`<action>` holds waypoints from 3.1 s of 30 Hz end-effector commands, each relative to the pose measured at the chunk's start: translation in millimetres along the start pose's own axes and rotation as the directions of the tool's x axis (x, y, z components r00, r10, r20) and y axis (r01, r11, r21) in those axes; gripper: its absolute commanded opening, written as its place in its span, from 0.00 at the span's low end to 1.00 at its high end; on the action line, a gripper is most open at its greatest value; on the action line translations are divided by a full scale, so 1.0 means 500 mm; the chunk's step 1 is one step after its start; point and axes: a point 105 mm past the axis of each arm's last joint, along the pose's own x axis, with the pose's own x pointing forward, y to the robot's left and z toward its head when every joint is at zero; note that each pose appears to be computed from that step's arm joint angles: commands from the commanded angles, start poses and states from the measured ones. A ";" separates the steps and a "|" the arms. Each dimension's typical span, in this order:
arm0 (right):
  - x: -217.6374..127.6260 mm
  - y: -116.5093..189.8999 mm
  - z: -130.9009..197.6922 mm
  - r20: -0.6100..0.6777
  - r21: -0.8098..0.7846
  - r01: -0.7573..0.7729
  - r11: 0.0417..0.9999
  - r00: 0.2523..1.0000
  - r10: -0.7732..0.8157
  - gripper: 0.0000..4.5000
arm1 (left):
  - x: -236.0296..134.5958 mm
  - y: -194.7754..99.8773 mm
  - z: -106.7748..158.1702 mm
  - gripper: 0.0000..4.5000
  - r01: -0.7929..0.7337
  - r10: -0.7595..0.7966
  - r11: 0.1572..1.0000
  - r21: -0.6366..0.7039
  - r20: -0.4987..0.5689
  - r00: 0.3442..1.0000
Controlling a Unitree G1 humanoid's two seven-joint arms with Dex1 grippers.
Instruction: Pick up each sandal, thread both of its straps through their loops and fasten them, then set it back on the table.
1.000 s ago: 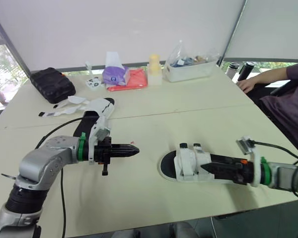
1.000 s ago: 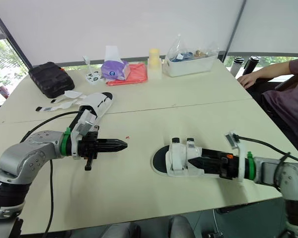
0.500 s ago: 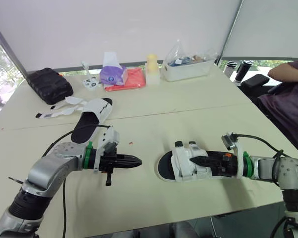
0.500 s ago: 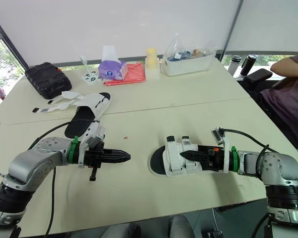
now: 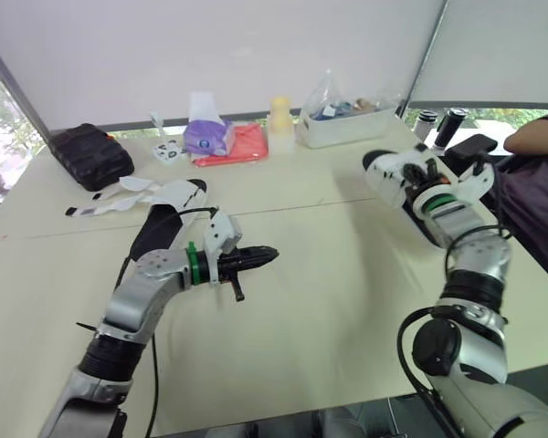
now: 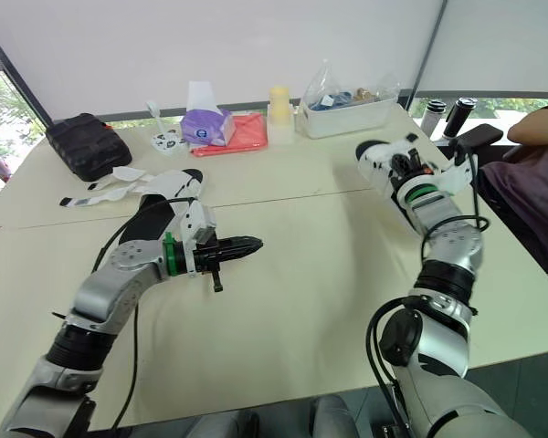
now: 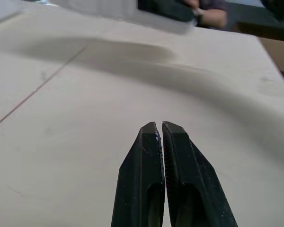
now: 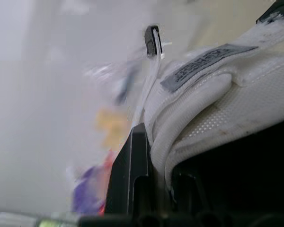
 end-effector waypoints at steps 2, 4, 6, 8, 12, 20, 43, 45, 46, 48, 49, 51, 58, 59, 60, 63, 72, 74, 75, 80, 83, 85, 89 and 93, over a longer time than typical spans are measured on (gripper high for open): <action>0.037 0.020 -0.002 0.096 0.034 0.018 0.999 0.995 -0.021 0.00 | 0.010 0.000 0.006 0.03 -0.053 0.052 0.998 0.038 0.037 0.998; 0.044 0.019 -0.015 0.089 0.029 0.021 0.999 0.996 -0.024 0.00 | 0.009 -0.002 0.007 0.03 -0.061 0.060 0.998 0.030 0.044 0.997; 0.047 0.017 -0.023 0.089 0.016 0.027 1.000 0.996 -0.028 0.27 | 0.003 -0.005 0.004 0.03 -0.069 0.068 0.997 0.020 0.043 0.997; 0.049 0.017 -0.028 0.085 0.015 0.022 1.000 0.996 -0.023 0.49 | 0.000 -0.005 0.000 0.03 -0.079 0.078 0.997 0.017 0.040 0.996; 0.046 0.005 -0.033 0.058 -0.051 0.042 0.998 0.998 -0.039 0.97 | 0.002 -0.003 0.003 0.03 -0.096 0.095 0.995 0.017 0.048 0.994; -0.094 -0.003 0.015 0.114 -0.364 0.024 0.931 0.993 0.019 0.99 | -0.022 0.037 0.014 0.03 -0.249 0.244 0.967 0.053 0.074 0.967; -0.383 0.175 -0.299 -0.750 -0.318 -0.858 0.405 0.488 0.446 1.00 | -0.237 0.250 0.052 0.99 -0.303 0.732 0.381 0.874 -0.085 0.676; -0.371 0.170 -0.314 -0.755 -0.325 -0.866 0.380 0.480 0.447 1.00 | -0.228 0.255 0.036 0.99 -0.284 0.723 0.381 0.880 -0.092 0.685; -0.364 0.168 -0.319 -0.753 -0.332 -0.865 0.376 0.483 0.448 1.00 | -0.228 0.260 0.034 0.99 -0.283 0.728 0.363 0.888 -0.081 0.680; -0.355 0.165 -0.325 -0.745 -0.349 -0.864 0.364 0.491 0.452 1.00 | -0.227 0.269 0.024 0.99 -0.265 0.733 0.340 0.902 -0.077 0.676; -0.353 0.164 -0.328 -0.743 -0.354 -0.864 0.359 0.493 0.454 1.00 | -0.228 0.272 0.021 0.99 -0.260 0.733 0.335 0.906 -0.077 0.676; -0.347 0.162 -0.319 -0.724 -0.373 -0.854 0.362 0.512 0.463 1.00 | -0.240 0.278 0.015 0.99 -0.241 0.743 0.332 0.912 -0.095 0.663; -0.337 0.146 -0.306 -0.689 -0.421 -0.825 0.378 0.562 0.459 1.00 | -0.270 0.288 -0.004 0.99 -0.208 0.767 0.321 0.924 -0.125 0.630; -0.335 0.145 -0.306 -0.684 -0.425 -0.821 0.381 0.567 0.459 1.00 | -0.269 0.290 -0.005 0.99 -0.208 0.768 0.319 0.925 -0.124 0.629; -0.334 0.146 -0.307 -0.681 -0.428 -0.820 0.381 0.570 0.461 1.00 | -0.267 0.295 -0.007 0.99 -0.211 0.772 0.314 0.926 -0.120 0.624; -0.331 0.149 -0.311 -0.670 -0.433 -0.816 0.382 0.575 0.469 1.00 | -0.253 0.317 -0.004 0.99 -0.221 0.791 0.277 0.935 -0.091 0.605; -0.327 0.152 -0.318 -0.648 -0.452 -0.804 0.385 0.593 0.477 1.00 | -0.163 0.373 -0.004 0.99 -0.182 0.805 0.238 0.954 -0.089 0.587; -0.326 0.152 -0.316 -0.641 -0.455 -0.799 0.392 0.600 0.479 1.00 | -0.152 0.375 -0.014 0.87 -0.168 0.806 0.249 0.954 -0.108 0.581; -0.326 0.152 -0.315 -0.639 -0.458 -0.798 0.392 0.602 0.479 1.00 | -0.149 0.377 -0.018 0.81 -0.156 0.809 0.249 0.956 -0.117 0.576; -0.325 0.150 -0.310 -0.626 -0.474 -0.786 0.398 0.618 0.476 1.00 | -0.148 0.381 -0.021 0.25 -0.138 0.818 0.239 0.961 -0.122 0.562; -0.325 0.149 -0.309 -0.620 -0.479 -0.780 0.403 0.626 0.473 1.00 | -0.154 0.383 -0.025 0.01 -0.134 0.824 0.239 0.962 -0.129 0.551; -0.324 0.147 -0.306 -0.618 -0.482 -0.775 0.409 0.631 0.469 1.00 | -0.160 0.385 -0.026 0.01 -0.140 0.828 0.242 0.960 -0.129 0.546; -0.319 0.143 -0.289 -0.597 -0.499 -0.756 0.422 0.654 0.465 1.00 | -0.150 0.371 0.008 0.01 -0.090 0.766 0.164 0.982 -0.070 0.639; -0.312 0.138 -0.250 -0.565 -0.514 -0.732 0.447 0.681 0.466 1.00 | -0.093 0.276 0.042 0.01 0.035 0.457 0.041 0.999 -0.050 0.888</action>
